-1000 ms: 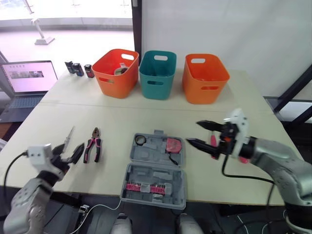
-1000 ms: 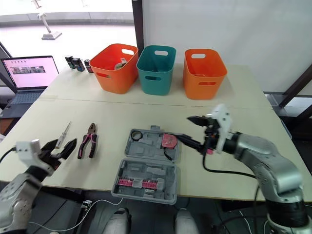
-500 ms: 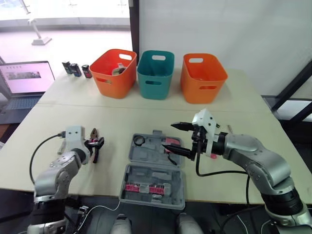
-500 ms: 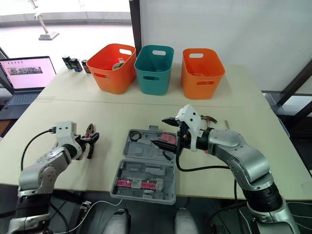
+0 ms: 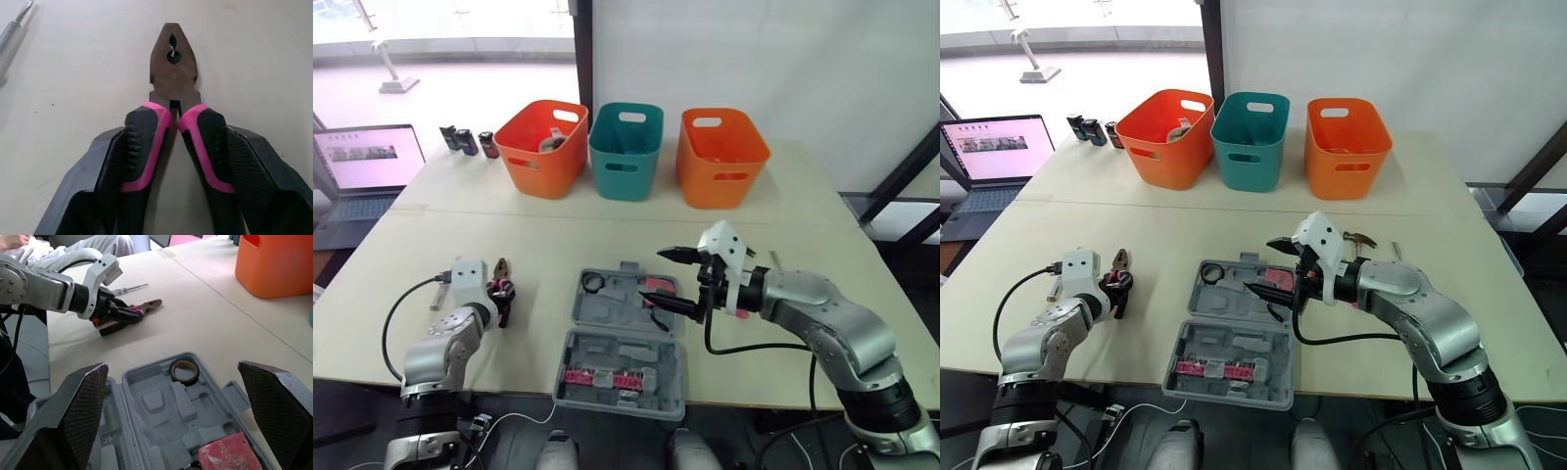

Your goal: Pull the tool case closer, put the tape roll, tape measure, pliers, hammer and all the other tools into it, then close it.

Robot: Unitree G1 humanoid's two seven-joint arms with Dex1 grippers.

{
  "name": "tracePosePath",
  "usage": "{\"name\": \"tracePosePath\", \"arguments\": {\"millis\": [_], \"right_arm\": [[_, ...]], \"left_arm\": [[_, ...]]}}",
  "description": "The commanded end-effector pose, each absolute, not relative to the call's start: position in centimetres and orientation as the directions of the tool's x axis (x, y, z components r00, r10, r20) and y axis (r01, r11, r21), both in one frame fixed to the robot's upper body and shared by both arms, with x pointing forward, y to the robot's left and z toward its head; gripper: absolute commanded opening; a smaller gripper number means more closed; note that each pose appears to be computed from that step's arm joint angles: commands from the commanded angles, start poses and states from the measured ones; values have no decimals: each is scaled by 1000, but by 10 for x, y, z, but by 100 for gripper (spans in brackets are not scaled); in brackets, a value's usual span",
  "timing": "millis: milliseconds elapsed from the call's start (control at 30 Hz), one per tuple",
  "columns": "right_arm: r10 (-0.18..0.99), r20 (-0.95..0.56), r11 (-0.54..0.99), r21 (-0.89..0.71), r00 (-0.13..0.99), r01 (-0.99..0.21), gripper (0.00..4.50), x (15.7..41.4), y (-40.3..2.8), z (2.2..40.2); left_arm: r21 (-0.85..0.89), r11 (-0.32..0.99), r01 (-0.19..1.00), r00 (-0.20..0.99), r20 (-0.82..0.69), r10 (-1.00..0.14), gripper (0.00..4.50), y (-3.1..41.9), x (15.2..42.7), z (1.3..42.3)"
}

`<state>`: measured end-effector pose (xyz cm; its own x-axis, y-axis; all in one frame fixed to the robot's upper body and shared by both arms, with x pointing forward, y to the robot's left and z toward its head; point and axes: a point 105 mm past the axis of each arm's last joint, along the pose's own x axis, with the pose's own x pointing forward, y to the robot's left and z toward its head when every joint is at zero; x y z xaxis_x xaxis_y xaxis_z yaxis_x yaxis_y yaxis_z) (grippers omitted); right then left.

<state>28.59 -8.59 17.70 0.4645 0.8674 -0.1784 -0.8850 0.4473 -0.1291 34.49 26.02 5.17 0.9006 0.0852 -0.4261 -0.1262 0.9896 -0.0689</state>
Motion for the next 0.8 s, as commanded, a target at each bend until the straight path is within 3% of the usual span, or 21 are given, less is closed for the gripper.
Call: {"name": "tracePosePath", "arguments": {"millis": [33, 267, 400, 567, 667, 800], "right_arm": [[866, -173, 448, -149, 470, -881, 450, 283, -87, 181], [863, -174, 456, -139, 475, -879, 450, 282, -85, 179], [855, -174, 468, -150, 489, -871, 450, 282, -90, 181], [851, -203, 444, -213, 484, -870, 450, 284, -94, 189], [849, -241, 397, -295, 469, -869, 450, 289, -89, 196], [845, -303, 306, -401, 440, -864, 450, 294, -74, 200]], "left_arm": [[-73, 990, -120, 885, -460, 73, 253, 258, 342, 39], [-14, 997, -71, 902, -427, 58, 253, 257, 346, 44], [148, 987, 64, 925, -380, -3, 253, 263, 346, 63], [317, 882, 349, 910, -339, -238, 253, 255, 345, 113], [383, 738, 556, 821, -389, -417, 253, 239, 335, 133], [431, 554, 713, 701, -451, -551, 253, 224, 329, 152]]}}
